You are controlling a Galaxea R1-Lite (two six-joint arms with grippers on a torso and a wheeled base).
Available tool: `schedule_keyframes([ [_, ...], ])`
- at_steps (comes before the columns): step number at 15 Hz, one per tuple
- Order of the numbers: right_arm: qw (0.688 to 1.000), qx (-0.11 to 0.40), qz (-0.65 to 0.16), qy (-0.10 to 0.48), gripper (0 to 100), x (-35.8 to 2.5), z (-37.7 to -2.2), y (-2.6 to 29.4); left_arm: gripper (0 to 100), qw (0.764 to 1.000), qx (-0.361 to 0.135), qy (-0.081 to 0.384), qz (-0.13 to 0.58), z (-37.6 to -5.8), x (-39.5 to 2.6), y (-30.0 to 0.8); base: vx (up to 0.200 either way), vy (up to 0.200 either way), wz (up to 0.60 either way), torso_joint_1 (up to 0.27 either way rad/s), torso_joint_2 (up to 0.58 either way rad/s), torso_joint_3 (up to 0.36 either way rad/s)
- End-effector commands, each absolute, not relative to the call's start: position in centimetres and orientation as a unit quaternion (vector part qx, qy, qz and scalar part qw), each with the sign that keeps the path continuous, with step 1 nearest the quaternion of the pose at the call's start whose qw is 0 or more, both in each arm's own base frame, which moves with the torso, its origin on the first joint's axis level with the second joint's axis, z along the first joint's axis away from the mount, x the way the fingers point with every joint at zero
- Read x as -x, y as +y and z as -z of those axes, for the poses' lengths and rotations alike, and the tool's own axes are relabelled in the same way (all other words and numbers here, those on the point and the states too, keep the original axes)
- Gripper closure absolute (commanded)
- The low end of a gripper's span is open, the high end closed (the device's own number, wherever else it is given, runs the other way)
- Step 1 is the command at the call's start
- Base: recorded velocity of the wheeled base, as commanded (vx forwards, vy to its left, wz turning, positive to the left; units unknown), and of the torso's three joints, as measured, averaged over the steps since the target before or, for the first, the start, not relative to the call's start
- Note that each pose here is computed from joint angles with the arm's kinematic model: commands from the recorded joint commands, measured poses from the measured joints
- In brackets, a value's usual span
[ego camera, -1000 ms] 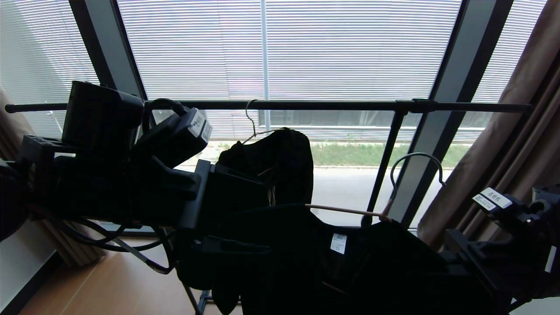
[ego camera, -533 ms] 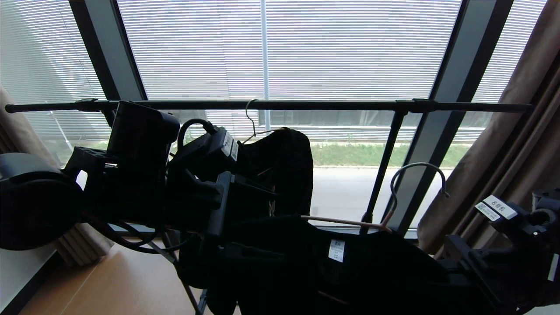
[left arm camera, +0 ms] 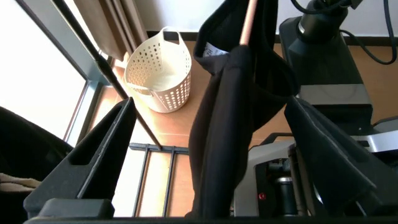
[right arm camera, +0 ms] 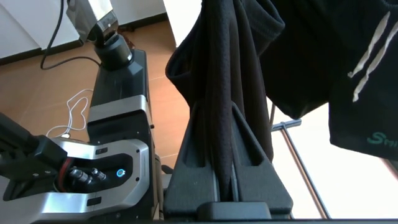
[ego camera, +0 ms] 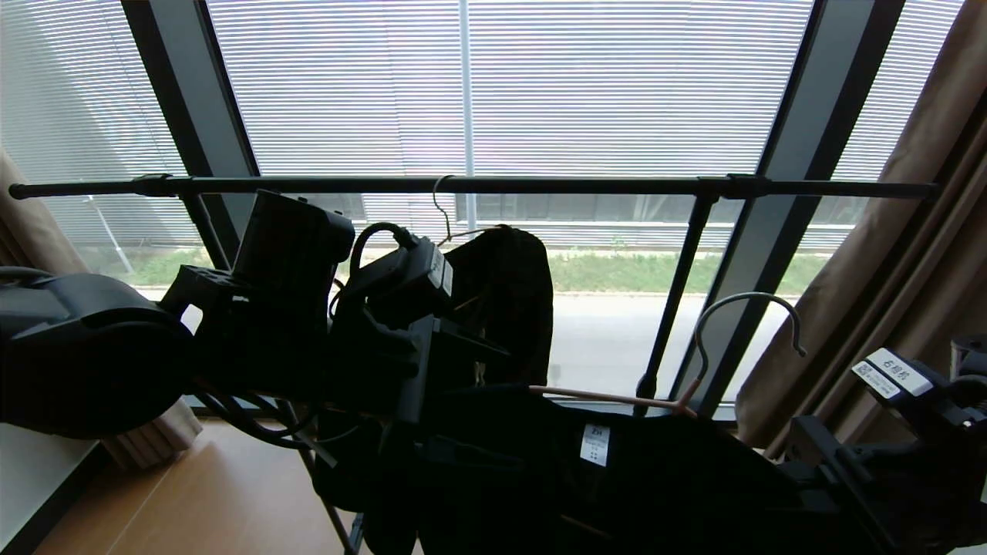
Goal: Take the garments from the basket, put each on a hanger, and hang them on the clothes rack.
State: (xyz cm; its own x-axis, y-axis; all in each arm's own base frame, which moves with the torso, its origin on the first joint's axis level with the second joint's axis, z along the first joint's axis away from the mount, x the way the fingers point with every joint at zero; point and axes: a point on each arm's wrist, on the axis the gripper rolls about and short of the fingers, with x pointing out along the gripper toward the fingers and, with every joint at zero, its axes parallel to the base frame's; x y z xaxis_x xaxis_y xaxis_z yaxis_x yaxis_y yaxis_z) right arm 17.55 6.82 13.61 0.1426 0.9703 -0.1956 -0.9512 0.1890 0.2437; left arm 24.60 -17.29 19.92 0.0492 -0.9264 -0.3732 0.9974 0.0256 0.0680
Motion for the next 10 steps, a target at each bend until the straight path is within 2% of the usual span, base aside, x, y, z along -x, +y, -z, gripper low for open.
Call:
schedule_keyframes([
  [1, 0.755, -0.028, -0.637, 0.151, 100, -17.46, -13.79, 6.84, 0, 0.704, -0.155, 0.116, 0.683, -19.77, -24.58, -17.54, 0.0, 0.0, 0.0, 0.0, 0.0, 0.0],
  [2, 0.755, -0.028, -0.637, 0.151, 100, -17.48, -13.81, 6.85, 100, 0.704, -0.155, 0.118, 0.683, -19.72, -24.56, -17.53, 0.0, 0.0, 0.0, 0.0, 0.0, 0.0],
  [10, 0.762, -0.027, -0.629, 0.148, 100, -18.0, -14.06, 6.82, 100, 0.705, -0.154, 0.12, 0.681, -19.59, -24.5, -17.28, 0.0, 0.0, 0.0, 0.0, 0.0, 0.0],
])
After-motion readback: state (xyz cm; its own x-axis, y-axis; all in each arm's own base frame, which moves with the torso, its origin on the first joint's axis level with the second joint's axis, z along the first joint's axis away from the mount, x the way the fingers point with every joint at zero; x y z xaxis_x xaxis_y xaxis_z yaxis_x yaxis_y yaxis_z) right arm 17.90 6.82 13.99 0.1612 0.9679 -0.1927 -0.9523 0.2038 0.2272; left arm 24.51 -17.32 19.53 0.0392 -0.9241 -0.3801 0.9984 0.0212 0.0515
